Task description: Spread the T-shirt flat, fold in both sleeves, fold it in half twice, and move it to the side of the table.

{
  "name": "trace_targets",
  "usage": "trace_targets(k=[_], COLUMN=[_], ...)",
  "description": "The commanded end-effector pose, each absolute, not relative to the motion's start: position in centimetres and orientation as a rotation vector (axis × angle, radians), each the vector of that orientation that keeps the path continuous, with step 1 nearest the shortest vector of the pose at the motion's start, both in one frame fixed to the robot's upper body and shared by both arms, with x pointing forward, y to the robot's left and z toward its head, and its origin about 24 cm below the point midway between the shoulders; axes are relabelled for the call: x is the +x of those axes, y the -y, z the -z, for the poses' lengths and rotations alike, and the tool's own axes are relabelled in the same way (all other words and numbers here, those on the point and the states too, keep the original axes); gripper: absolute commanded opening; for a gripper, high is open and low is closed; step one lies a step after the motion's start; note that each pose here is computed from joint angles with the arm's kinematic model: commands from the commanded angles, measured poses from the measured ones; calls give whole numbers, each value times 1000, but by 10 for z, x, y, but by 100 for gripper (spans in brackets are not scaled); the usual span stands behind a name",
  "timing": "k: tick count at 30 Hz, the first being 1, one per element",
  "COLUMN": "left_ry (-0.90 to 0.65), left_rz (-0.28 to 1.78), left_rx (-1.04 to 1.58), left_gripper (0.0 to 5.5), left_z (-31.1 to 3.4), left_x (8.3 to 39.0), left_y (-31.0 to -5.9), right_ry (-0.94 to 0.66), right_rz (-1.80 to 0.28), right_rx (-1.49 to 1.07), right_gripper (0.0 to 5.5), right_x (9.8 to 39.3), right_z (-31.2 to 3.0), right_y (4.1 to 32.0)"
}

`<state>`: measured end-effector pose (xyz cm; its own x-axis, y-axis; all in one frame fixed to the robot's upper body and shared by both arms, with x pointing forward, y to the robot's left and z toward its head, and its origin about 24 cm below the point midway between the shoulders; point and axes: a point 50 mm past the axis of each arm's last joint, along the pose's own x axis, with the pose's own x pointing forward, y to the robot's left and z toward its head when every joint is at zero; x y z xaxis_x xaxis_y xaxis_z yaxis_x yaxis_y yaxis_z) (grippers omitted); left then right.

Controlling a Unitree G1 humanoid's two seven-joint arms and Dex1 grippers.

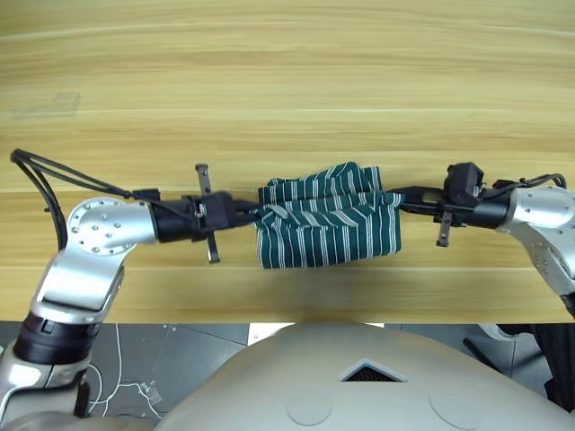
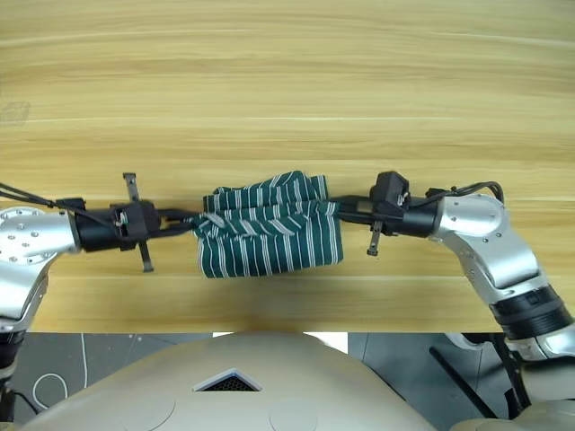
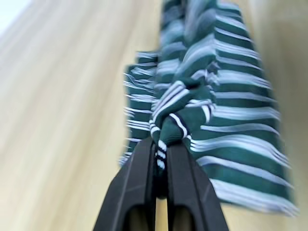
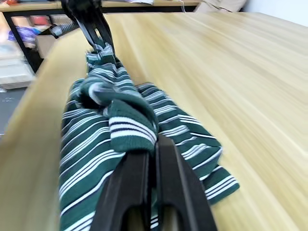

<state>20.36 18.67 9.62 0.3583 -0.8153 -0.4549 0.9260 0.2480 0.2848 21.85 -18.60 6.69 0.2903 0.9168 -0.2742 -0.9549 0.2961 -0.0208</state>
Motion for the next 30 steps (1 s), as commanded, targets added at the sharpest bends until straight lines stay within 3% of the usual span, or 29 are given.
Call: trace_targets(k=[1, 5, 10, 15, 16, 25, 30], left_ry=[-167, -183, -271, -349, -354, -178, -101], left_rz=[1084, 998, 1032, 1008, 997, 566, 481], left_rx=[506, 448, 458, 468, 476, 332, 96], left_gripper=[13, 13, 13, 13, 47, 179, 256], left_z=[-99, -88, -73, -60, -58, -66, -64], left_x=[224, 230, 216, 213, 213, 262, 261], left_y=[-179, -176, -179, -189, -189, -198, -188], right_ry=[-197, -236, -274, -300, -292, -121, -90], right_rz=[-1060, -1035, -1004, -969, -954, -701, -700], right_rx=[-224, -237, -235, -223, -220, -129, -136], right_gripper=[0, 0, 0, 100, 118, 267, 351], right_x=[247, 247, 247, 245, 247, 268, 267], right_z=[-66, -53, -42, -38, -38, -49, -44], right_y=[185, 178, 170, 171, 172, 177, 169])
